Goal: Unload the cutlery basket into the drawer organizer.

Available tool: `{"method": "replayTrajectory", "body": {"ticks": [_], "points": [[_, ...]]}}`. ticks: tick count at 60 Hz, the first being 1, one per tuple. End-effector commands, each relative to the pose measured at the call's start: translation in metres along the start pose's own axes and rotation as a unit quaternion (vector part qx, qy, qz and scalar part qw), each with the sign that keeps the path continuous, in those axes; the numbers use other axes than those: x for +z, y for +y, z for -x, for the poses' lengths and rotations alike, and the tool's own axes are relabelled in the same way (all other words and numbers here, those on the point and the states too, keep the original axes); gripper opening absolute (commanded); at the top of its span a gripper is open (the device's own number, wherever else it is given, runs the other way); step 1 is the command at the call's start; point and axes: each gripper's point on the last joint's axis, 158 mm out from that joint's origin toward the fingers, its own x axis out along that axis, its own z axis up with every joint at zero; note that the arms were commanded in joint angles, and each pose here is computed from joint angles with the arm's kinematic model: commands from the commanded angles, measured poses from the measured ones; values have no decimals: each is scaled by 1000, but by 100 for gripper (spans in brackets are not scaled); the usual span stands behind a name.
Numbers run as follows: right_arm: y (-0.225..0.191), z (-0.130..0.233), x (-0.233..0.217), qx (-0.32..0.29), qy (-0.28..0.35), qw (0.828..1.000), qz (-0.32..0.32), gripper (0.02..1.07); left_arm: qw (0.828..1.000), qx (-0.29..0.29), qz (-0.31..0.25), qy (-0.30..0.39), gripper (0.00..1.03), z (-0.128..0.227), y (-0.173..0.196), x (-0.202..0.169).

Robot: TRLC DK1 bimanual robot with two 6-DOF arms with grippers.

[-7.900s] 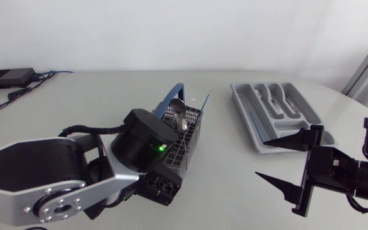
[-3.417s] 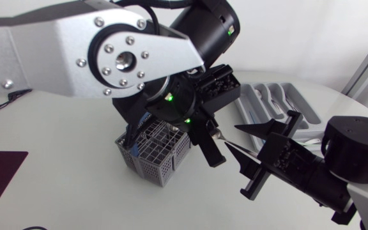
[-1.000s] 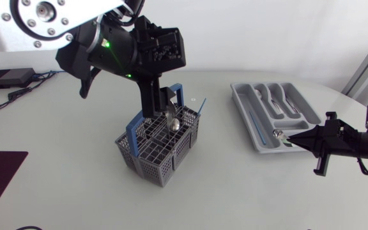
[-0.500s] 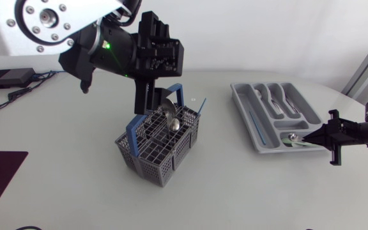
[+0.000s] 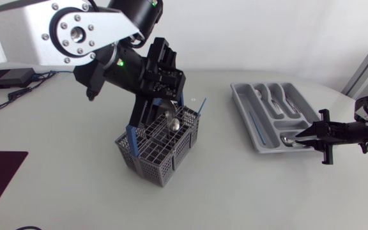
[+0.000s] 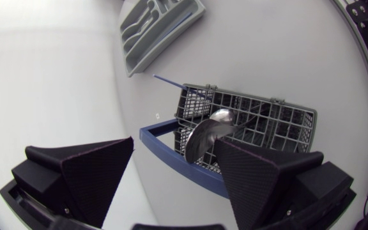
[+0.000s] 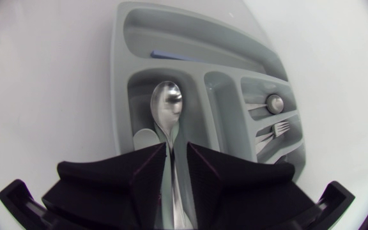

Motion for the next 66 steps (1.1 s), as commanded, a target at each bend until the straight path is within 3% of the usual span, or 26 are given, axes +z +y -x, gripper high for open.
{"method": "replayTrajectory", "body": {"ticks": [1,6,7,16,34,49,66], "points": [[6,8,5,-5,-2,1000,-9,59,1000,-6,-24,5,97,-4,2,-2],[7,16,14,-11,-2,1000,-21,101,999,-16,-35,5,96,-4,-1,0],[8,19,17,-13,-4,1000,-25,103,999,-18,-38,5,94,-5,-1,1],[24,32,48,-23,-34,999,-24,103,998,-32,-49,4,84,-7,-7,4],[68,46,103,-29,-81,996,-20,103,997,-54,-58,6,51,-16,-13,5],[83,47,113,-26,-90,995,-22,103,996,-64,-55,10,14,-20,-17,2],[87,47,115,-27,-90,995,-23,103,996,-69,-54,16,7,-17,-19,-1]]}}
